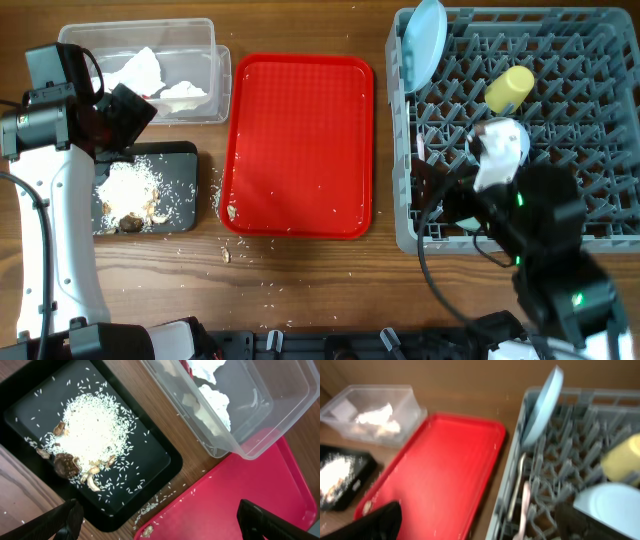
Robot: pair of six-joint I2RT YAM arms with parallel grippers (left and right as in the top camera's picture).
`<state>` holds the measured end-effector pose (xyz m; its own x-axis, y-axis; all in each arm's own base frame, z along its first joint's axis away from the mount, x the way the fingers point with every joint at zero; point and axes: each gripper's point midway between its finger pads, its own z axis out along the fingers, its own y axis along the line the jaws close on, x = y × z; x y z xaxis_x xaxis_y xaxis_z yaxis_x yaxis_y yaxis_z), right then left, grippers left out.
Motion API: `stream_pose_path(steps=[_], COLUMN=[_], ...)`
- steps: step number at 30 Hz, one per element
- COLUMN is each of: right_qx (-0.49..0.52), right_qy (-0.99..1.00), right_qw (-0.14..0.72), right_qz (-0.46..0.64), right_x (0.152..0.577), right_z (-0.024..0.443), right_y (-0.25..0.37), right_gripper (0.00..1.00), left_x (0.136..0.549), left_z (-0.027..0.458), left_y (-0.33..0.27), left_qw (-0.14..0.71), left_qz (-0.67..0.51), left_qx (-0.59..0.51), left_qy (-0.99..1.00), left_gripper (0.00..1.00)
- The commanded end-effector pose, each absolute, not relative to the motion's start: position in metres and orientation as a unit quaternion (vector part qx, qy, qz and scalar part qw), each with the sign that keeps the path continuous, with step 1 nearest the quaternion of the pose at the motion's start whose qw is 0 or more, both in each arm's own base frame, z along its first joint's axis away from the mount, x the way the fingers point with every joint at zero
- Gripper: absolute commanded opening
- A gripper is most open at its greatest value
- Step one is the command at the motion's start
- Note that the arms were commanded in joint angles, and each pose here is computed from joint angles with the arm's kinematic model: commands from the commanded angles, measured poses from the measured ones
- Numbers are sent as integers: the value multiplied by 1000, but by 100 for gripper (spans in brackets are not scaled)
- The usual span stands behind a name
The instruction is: Sort waste into correct bins and load items into the dishwasher rack
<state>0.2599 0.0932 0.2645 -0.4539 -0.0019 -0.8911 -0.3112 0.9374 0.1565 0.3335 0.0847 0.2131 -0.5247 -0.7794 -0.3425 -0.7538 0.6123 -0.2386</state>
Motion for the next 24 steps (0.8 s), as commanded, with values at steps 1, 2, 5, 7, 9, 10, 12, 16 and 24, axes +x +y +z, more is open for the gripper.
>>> stream_pose_path(steps=[1,2,5,7,9,10,12,16,24], right_qx=[-98,-99,-90,-66,-39,-23,2,21,48], right_qy=[822,811,779,761,748,741,728,710,704], right_qw=[537,552,599,624,642,651,664,685,703], right_qz=[161,165,163,162,163,166,168,164,94], right_x=[249,248,249,249,250,250,251,249,246], right_z=[225,218,200,194,192,191,188,181,176], right_y=[88,88,81,71,61,56,48,38,11], right_gripper=[100,100,100,100,100,100,100,100,100], left_x=[334,334,334,334,334,334,334,334,334], left_z=[214,214,213,214,213,213,214,213,214], left_y=[88,88,88,88,88,88,88,88,88], left_qw=[213,213,213,213,213,213,213,213,213], left_qz=[-28,-28,-28,-28,-28,-28,-28,-28,-28], left_qx=[-446,-446,-446,-446,-446,-446,-446,-446,-446], left_qy=[869,869,869,869,869,869,869,869,869], left_gripper=[100,100,100,100,100,100,100,100,100])
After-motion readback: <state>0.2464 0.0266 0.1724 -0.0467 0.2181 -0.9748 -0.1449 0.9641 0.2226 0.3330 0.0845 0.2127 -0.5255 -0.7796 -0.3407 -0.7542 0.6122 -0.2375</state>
